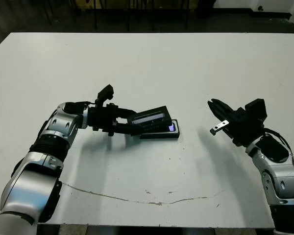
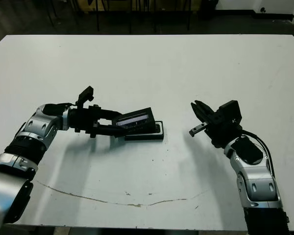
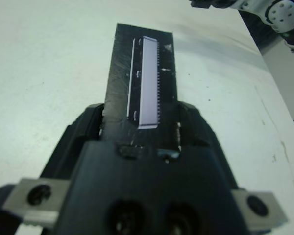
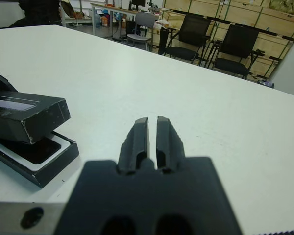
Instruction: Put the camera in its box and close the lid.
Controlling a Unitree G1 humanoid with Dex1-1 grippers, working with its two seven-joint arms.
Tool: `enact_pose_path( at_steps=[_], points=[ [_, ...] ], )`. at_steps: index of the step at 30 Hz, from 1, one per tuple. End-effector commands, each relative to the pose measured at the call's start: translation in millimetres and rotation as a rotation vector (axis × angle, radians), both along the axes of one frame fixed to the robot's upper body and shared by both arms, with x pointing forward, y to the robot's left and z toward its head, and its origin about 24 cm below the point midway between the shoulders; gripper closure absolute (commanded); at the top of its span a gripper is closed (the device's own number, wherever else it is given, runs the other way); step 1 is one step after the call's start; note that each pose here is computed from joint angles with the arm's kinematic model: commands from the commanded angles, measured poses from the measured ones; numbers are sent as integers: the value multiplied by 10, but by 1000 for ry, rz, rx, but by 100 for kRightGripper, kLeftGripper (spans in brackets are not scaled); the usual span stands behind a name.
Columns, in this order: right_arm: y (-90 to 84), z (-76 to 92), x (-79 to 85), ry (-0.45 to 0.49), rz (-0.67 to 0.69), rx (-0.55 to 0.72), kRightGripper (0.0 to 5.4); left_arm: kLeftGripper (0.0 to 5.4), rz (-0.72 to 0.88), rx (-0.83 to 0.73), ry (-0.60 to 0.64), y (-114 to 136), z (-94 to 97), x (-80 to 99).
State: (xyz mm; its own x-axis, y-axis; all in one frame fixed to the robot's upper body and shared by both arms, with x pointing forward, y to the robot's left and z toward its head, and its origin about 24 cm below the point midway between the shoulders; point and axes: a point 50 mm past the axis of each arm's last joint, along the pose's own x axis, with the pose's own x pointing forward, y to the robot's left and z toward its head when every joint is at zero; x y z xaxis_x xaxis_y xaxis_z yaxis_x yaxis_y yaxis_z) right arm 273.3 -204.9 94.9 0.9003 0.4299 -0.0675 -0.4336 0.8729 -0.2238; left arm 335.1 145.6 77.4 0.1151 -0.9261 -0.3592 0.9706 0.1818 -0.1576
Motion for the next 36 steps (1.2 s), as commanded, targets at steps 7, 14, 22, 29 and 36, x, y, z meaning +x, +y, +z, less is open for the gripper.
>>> enact_pose_path(
  at_steps=[7,14,22,29,36],
  points=[
    [-36,-45,-21,26,-7,-10,540,267,-99,96,95,-52,-154,-93],
    [-20,-49,-19,33,-11,-9,540,267,-187,76,72,-158,-124,-158],
    [-26,-59,-24,30,-3,-6,540,268,-166,102,125,-161,-233,-194],
    [-35,-66,-34,32,-6,-9,540,268,-118,135,85,-249,-275,-159],
    [-39,-69,-44,39,-5,-7,540,268,-107,183,117,-445,-380,-124]
  ],
)
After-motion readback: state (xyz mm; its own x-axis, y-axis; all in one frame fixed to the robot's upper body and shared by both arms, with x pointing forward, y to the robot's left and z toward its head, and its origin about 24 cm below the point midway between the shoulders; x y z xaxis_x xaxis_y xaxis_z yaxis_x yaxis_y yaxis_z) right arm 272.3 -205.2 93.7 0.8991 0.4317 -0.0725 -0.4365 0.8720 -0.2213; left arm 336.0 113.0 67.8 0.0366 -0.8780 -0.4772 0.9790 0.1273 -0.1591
